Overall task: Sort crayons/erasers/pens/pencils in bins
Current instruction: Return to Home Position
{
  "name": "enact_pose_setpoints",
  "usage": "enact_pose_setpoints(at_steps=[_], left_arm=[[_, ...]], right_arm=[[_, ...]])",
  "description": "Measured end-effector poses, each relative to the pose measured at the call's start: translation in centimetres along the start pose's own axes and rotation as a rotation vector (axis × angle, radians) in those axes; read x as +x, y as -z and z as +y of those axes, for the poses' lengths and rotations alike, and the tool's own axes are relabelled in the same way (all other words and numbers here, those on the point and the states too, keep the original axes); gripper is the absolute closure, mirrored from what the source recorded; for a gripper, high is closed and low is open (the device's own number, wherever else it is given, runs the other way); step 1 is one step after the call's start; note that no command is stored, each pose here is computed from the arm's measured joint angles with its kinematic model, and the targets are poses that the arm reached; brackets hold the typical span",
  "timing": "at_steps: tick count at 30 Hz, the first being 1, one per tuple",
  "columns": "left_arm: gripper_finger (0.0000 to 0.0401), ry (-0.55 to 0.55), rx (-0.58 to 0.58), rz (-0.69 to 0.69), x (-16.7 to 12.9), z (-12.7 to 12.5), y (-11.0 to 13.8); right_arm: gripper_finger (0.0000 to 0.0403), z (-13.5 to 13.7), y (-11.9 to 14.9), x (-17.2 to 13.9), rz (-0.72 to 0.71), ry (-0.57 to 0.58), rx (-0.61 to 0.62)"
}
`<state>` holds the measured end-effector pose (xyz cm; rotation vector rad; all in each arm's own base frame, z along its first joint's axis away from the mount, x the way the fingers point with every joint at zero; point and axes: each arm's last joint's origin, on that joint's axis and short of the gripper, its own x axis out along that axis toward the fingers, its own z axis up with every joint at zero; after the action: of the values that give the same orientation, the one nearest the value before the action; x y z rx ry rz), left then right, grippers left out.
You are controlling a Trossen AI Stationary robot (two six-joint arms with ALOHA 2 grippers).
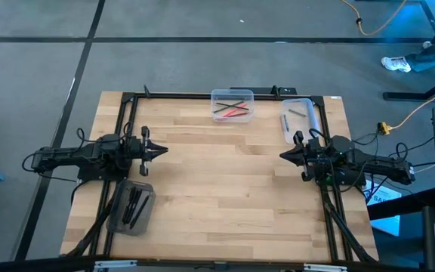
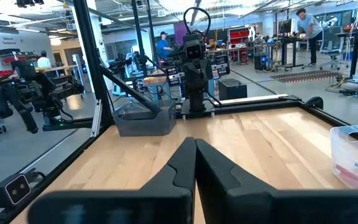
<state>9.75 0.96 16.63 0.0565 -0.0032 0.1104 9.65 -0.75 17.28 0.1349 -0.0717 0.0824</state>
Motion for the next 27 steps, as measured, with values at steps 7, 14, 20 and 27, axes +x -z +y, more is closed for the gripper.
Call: enact_pose_setpoints(at_steps=[7,14,20,27], left_arm=[[0.0389,0.0,0.0,0.0,0.0,0.0,0.0],[0.039,0.0,0.0,0.0,0.0,0.0,0.0],[0.0378,0.0,0.0,0.0,0.0,0.0,0.0],[0.0363,0.0,0.0,0.0,0.0,0.0,0.0]], right_arm=[[0.0389,0.0,0.0,0.0,0.0,0.0,0.0],[0.0389,0.0,0.0,0.0,0.0,0.0,0.0],[0.0389,0.0,0.0,0.0,0.0,0.0,0.0],[0.0389,0.0,0.0,0.0,0.0,0.0,0.0]])
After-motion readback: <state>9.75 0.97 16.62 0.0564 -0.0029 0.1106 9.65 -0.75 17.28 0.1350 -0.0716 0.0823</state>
